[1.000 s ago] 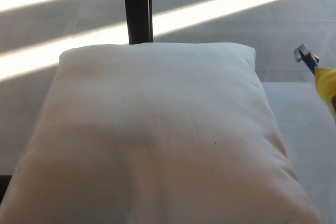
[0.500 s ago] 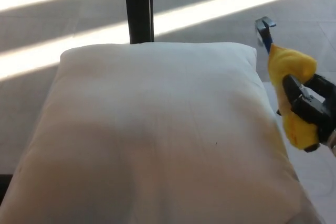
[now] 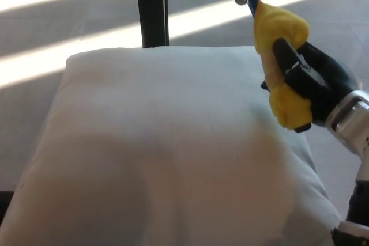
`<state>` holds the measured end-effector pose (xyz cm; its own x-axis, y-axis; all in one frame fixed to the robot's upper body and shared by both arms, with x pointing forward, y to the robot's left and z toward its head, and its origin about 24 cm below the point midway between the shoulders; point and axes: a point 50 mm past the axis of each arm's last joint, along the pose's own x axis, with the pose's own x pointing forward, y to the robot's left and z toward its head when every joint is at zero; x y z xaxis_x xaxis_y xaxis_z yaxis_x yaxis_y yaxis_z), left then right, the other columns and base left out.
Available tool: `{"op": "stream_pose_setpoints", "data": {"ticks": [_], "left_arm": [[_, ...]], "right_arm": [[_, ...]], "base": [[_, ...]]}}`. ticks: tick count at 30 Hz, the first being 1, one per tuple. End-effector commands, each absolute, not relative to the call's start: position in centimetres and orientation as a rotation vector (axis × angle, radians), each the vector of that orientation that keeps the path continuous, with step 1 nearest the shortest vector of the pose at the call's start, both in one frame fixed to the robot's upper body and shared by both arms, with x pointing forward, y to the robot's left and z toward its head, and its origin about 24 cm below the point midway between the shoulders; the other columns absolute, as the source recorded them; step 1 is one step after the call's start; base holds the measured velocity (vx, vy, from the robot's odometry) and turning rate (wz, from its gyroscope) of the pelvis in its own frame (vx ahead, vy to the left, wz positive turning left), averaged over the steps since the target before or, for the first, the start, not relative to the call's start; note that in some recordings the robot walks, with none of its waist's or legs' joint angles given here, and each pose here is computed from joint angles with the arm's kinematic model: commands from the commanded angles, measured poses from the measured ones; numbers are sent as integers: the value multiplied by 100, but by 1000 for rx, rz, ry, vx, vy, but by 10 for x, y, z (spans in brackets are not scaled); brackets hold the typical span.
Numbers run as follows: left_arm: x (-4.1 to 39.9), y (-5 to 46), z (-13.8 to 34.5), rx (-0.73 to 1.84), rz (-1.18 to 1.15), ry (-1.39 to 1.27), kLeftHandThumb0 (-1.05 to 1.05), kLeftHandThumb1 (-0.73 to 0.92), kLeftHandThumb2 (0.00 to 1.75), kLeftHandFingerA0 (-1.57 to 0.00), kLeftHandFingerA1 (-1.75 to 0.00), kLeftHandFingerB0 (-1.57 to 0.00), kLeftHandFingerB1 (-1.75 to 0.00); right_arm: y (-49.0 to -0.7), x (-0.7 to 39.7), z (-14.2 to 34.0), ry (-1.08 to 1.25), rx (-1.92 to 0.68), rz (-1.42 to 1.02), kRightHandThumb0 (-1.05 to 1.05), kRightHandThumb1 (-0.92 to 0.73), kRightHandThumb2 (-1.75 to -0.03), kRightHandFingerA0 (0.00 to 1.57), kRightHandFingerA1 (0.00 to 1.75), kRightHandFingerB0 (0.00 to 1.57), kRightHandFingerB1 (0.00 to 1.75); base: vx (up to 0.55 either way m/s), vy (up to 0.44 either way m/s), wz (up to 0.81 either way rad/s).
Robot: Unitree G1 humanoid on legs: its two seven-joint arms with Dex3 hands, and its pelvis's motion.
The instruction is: A hammer is kept on the right hand side and a pillow is kept on the left hand side on the desk infront of the robot and the robot uses its right hand to pick up the hammer and makes a downward swinging motion to hit the pillow
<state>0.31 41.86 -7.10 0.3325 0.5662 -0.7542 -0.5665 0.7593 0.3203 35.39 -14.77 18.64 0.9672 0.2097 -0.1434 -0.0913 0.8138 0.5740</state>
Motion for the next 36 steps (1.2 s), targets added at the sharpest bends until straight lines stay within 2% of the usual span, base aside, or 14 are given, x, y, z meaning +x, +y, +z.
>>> {"op": "stream_pose_setpoints", "data": {"ticks": [1, 4, 6, 9, 14, 19, 24, 25, 26, 27, 30, 31, 35, 36], "left_arm": [[2, 422, -67, 30, 751, 960, -66, 72, 61, -71, -60, -54, -47], [3, 423, -66, 38, 742, 967, -66, 73, 62, -69, -57, -53, -46], [2, 423, -66, 52, 728, 964, -67, 72, 62, -67, -56, -52, -47], [3, 423, -66, 21, 765, 957, -66, 68, 60, -73, -58, -58, -49], [3, 424, -65, 36, 748, 964, -67, 71, 61, -68, -56, -54, -47], [6, 426, -63, 48, 753, 956, -67, 71, 61, -70, -58, -57, -48], [7, 428, -62, 26, 759, 934, -67, 70, 61, -68, -59, -54, -48], [8, 428, -62, 32, 758, 936, -68, 70, 61, -68, -59, -54, -47], [9, 428, -61, 41, 756, 939, -68, 70, 61, -68, -59, -54, -47], [9, 428, -61, 50, 747, 945, -69, 71, 61, -67, -57, -53, -46], [11, 429, -61, 63, 742, 946, -67, 72, 62, -70, -57, -56, -47], [11, 429, -60, 60, 744, 945, -66, 72, 61, -70, -56, -56, -46], [13, 430, -60, 63, 741, 941, -68, 72, 62, -69, -56, -54, -46], [14, 430, -59, 48, 750, 932, -66, 72, 62, -69, -58, -55, -47]], "right_arm": [[-120, 344, 249, 145, 667, 390, -38, -63, -118, 104, 175, 75, 175], [-116, 342, 262, 121, 706, 453, -37, -61, -110, 103, 175, 75, 170], [-113, 340, 270, 100, 711, 475, -37, -58, -119, 103, 175, 76, 172], [-112, 338, 274, 104, 739, 492, -37, -64, -116, 103, 175, 73, 171], [-108, 333, 283, 96, 734, 524, -35, -58, -121, 103, 175, 74, 168], [-110, 332, 276, 148, 722, 544, -38, -65, -110, 105, 175, 80, 165], [-111, 332, 254, 241, 660, 496, -35, -66, -108, 105, 175, 76, 172], [-111, 333, 246, 271, 655, 476, -35, -75, -96, 101, 175, 71, 175], [-111, 333, 233, 317, 648, 446, -35, -75, -96, 101, 175, 71, 175], [-112, 333, 224, 339, 638, 424, -37, -80, -80, 101, 175, 64, 174], [-115, 334, 205, 406, 581, 394, -36, -78, -97, 104, 175, 70, 175], [-116, 334, 199, 427, 569, 384, -38, -81, -84, 104, 175, 67, 175], [-126, 332, 169, 513, 478, 325, -39, -84, -75, 103, 175, 62, 175], [-131, 331, 162, 523, 445, 312, -36, -80, -81, 104, 175, 63, 175]], "base": [[0, 0, 0], [0, 0, 0], [0, 0, 0], [0, 0, 0], [0, 0, 0], [0, 0, 0], [0, 0, 0], [0, 0, 0], [0, 0, 0], [0, 0, 0], [0, 0, 0], [0, 0, 0], [0, 0, 0], [0, 0, 0]]}}
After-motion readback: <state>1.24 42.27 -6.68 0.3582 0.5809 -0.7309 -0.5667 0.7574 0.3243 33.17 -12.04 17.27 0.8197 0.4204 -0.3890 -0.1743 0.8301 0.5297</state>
